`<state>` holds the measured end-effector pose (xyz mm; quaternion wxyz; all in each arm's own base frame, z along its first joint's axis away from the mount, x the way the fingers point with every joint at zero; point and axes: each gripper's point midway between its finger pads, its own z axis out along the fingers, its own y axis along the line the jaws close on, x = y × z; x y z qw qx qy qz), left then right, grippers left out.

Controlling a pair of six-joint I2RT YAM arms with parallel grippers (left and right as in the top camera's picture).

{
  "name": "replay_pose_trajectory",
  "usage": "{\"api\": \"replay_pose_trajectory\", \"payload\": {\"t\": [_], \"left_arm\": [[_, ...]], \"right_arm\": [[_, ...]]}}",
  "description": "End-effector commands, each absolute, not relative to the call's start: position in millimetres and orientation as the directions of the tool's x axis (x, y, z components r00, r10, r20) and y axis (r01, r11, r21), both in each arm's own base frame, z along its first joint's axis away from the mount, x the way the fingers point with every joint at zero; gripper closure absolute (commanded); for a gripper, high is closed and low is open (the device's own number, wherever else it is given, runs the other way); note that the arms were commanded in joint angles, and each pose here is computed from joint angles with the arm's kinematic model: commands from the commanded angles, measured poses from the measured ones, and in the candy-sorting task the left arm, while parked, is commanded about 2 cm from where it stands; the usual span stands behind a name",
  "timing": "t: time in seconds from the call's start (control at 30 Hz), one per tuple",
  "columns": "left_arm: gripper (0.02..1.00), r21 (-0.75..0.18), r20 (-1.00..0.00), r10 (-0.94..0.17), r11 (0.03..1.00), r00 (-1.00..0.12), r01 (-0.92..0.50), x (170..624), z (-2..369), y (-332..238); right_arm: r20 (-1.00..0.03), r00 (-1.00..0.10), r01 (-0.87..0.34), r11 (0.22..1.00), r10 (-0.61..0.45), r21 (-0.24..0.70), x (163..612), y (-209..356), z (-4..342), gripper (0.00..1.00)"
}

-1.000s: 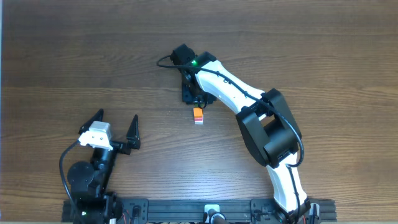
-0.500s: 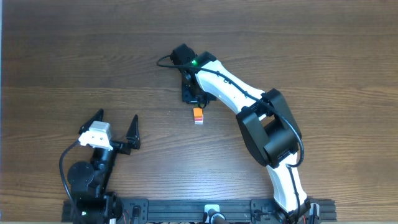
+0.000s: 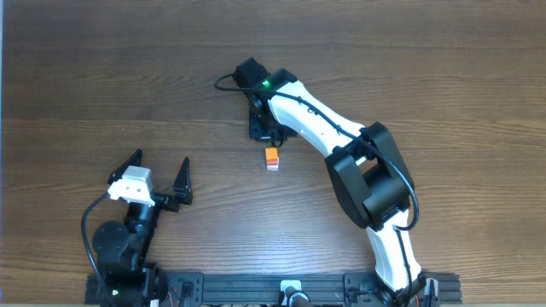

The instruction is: Stack Cubes

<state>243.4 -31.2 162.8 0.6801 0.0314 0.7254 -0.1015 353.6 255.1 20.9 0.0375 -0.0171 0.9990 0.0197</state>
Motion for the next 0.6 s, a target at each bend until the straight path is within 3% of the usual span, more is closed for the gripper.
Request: {"api": "replay_pose_trajectory", "payload": {"t": [0.03,0.33,0.6], "left_arm": [[0.018,-0.094,-0.994,-0.081,0.976,-0.071,0.195,242.9,161.7,-33.3],[0.02,-0.094,-0.994,-0.081,0.976,-0.071,0.195,242.9,161.7,-33.3],[0.023,-0.094,-0.994,-0.081,0.976,-0.072,0.194,242.9,161.6,-33.3]], "right_arm": [[-0.183,-0.982,-0.052,0.996,-0.038,0.072,363.6,259.3,69.1,0.967],[-0.252,-0.967,-0.055,0.994,-0.03,0.094,359.5,253.2,114.2,0.989],[-0.218,-0.975,-0.065,0.995,-0.048,0.074,337.2,253.9,122.5,0.989]]}}
